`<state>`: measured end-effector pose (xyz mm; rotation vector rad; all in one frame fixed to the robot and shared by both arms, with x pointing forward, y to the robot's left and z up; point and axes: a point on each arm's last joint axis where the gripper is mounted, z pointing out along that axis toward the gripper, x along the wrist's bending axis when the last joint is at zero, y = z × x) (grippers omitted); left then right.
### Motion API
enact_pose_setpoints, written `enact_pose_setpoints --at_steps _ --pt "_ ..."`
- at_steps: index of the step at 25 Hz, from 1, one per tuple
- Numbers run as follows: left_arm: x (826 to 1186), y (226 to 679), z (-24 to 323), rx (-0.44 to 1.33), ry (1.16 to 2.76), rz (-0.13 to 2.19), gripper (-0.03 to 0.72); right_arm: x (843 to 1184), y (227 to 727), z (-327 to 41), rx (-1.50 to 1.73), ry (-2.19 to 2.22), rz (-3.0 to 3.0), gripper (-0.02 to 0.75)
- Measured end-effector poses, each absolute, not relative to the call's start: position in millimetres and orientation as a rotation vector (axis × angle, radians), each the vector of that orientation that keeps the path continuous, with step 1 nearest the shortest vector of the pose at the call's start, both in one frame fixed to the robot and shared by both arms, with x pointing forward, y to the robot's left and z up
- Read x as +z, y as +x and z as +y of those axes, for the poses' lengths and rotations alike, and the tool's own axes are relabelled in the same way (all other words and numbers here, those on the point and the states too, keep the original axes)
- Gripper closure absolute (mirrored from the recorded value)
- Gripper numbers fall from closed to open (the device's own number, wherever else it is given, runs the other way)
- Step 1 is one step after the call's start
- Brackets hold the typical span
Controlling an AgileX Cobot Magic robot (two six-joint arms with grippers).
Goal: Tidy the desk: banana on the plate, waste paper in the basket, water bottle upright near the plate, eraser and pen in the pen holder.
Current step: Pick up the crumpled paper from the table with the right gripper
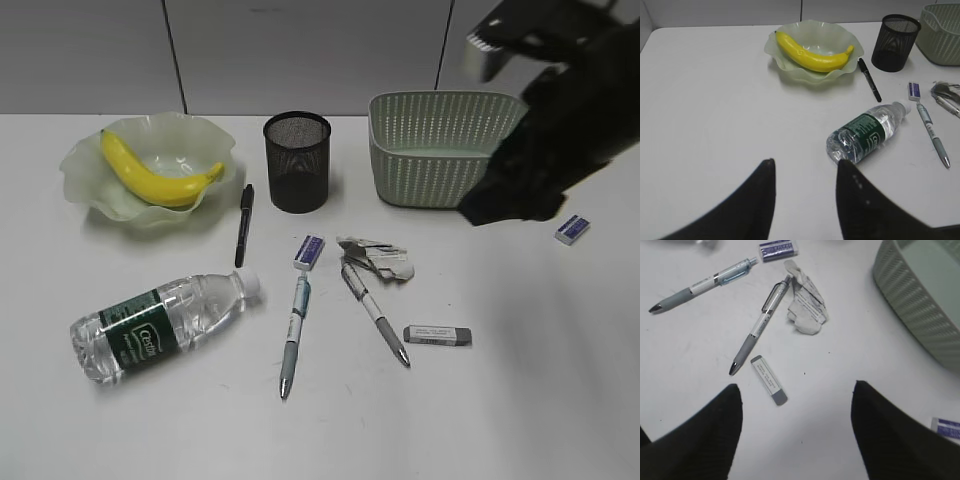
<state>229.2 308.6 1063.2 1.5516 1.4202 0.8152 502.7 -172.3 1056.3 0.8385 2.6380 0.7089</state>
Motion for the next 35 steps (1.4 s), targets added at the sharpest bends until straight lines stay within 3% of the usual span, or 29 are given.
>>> enact_pose_setpoints --at_steps 10,20,22,24,26,29,35 --pt "1063.1 229.7 308.5 0.817 1.549 1.417 0.387 953.9 598.3 -111.1 0.543 0.991 2.774 0.195" --pt "1063.2 229.7 308.6 0.819 1.549 1.417 0.387 879.6 617.0 -98.4 0.460 1.131 2.876 0.218" --pt "1063.2 229.7 308.6 0.819 1.549 1.417 0.387 879.1 618.3 -97.7 0.462 1.131 2.875 0.325" --pt "1063.2 229.7 308.6 0.819 1.549 1.417 0.387 879.3 617.0 -97.7 0.452 1.136 2.891 0.531" --pt "1063.2 229.7 308.6 0.819 1.549 1.417 0.387 883.6 615.7 -97.8 0.453 1.139 2.898 0.658" --pt "1063.2 229.7 308.6 0.819 1.549 1.417 0.387 909.3 611.4 -98.7 0.482 1.120 2.897 0.714" --pt "1063.2 229.7 308.6 0.819 1.549 1.417 0.387 1006.6 604.7 -107.4 0.701 1.076 2.637 0.724"
